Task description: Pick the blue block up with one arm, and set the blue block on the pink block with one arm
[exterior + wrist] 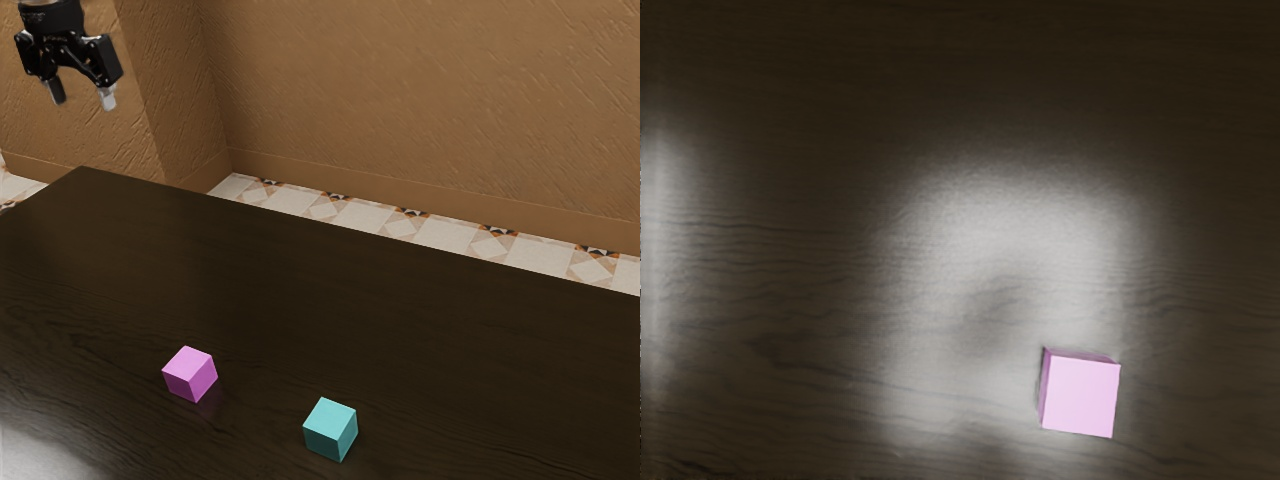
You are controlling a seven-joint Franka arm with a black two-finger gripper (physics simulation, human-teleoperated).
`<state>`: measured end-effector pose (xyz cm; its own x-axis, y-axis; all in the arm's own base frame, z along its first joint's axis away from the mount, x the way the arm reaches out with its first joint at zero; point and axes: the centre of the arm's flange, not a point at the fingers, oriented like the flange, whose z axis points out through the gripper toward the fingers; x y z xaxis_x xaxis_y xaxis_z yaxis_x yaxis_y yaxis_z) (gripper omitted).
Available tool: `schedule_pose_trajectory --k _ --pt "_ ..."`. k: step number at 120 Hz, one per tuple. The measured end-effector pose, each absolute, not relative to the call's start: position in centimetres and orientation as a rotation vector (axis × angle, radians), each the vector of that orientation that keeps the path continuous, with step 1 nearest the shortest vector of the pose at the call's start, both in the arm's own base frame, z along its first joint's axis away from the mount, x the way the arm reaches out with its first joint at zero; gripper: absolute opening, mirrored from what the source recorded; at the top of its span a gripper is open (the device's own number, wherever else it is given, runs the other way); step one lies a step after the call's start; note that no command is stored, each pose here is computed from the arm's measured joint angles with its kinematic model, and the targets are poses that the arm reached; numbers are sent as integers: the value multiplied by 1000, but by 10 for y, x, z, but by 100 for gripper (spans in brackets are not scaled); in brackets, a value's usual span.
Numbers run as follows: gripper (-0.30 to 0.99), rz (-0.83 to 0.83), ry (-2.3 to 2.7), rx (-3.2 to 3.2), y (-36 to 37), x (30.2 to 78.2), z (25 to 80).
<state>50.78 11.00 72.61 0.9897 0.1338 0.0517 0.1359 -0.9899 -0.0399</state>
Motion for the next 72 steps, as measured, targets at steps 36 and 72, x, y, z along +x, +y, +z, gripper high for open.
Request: schedule_pose_trajectory --k 36,72 --pt "67 -297 -190 -3071 105 476 801" --pt "67 -210 142 -3094 -3 510 777"
